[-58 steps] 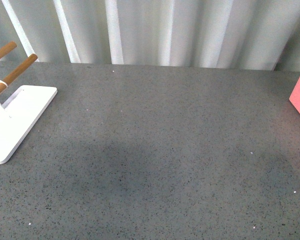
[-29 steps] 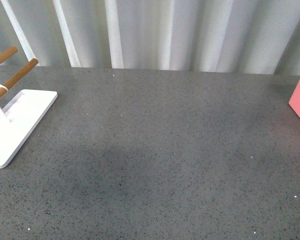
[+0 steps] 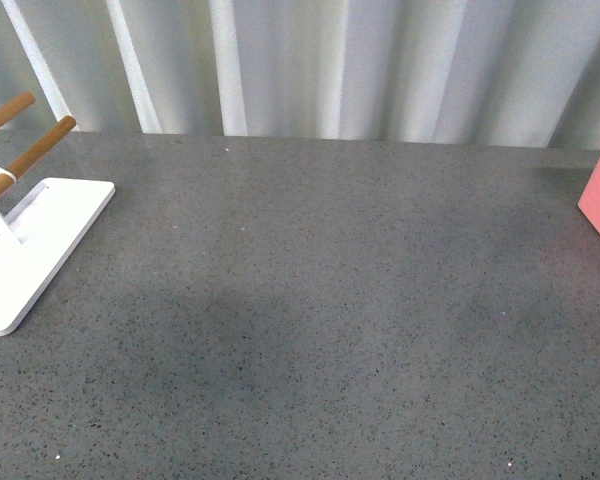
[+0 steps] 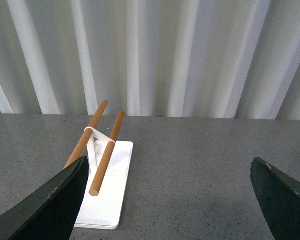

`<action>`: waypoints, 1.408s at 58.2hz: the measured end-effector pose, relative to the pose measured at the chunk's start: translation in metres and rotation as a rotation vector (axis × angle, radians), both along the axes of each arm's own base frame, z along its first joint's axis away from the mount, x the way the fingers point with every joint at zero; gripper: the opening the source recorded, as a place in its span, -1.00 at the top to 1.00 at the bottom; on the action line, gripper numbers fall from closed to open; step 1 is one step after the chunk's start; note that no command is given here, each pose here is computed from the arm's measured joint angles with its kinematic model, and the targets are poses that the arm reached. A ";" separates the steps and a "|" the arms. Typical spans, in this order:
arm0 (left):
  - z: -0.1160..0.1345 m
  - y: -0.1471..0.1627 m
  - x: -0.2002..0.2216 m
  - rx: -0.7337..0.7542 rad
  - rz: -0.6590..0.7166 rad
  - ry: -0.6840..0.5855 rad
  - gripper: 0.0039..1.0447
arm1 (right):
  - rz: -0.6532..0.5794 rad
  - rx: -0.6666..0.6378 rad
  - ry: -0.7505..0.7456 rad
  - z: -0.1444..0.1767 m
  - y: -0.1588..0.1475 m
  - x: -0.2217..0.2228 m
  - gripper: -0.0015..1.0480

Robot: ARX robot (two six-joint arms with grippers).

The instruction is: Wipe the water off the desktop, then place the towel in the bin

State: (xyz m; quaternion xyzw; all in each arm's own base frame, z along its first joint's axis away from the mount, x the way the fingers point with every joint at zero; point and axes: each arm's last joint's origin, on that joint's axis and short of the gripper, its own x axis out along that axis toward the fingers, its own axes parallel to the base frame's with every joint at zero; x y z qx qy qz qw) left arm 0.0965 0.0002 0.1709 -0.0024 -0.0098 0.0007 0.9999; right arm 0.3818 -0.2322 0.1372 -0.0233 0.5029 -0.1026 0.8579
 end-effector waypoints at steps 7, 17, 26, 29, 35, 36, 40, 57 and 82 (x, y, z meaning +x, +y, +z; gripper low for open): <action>0.000 0.000 0.000 0.000 0.000 0.000 -0.88 | 0.017 -0.013 -0.003 0.005 -0.002 0.001 0.00; 0.000 0.000 0.000 0.000 0.000 0.000 -0.88 | 0.034 -0.008 -0.026 0.013 -0.003 0.003 -0.47; 0.000 0.000 0.000 0.000 0.000 0.000 -0.88 | 0.051 -0.015 -0.065 0.028 0.000 0.006 -0.90; 0.000 0.000 0.000 0.000 0.000 0.000 -0.88 | 0.062 -0.016 -0.082 0.034 0.003 0.008 -0.85; 0.000 0.000 0.000 0.000 0.000 0.000 -0.88 | 0.086 -0.017 -0.115 0.046 0.010 0.009 -0.86; 0.000 0.000 0.000 0.000 0.000 0.000 -0.88 | 0.090 -0.016 -0.119 0.048 0.011 0.009 -0.86; 0.000 0.000 0.000 0.000 0.000 0.000 -0.88 | 0.106 -0.014 -0.144 0.057 0.016 0.011 -0.86; 0.000 0.000 0.000 0.000 0.000 0.000 -0.88 | 0.245 -0.022 -0.374 0.133 0.058 -0.001 -0.86; 0.000 0.000 0.000 0.000 0.000 0.000 -0.88 | 0.598 -0.061 -0.809 0.197 0.169 -0.119 -0.86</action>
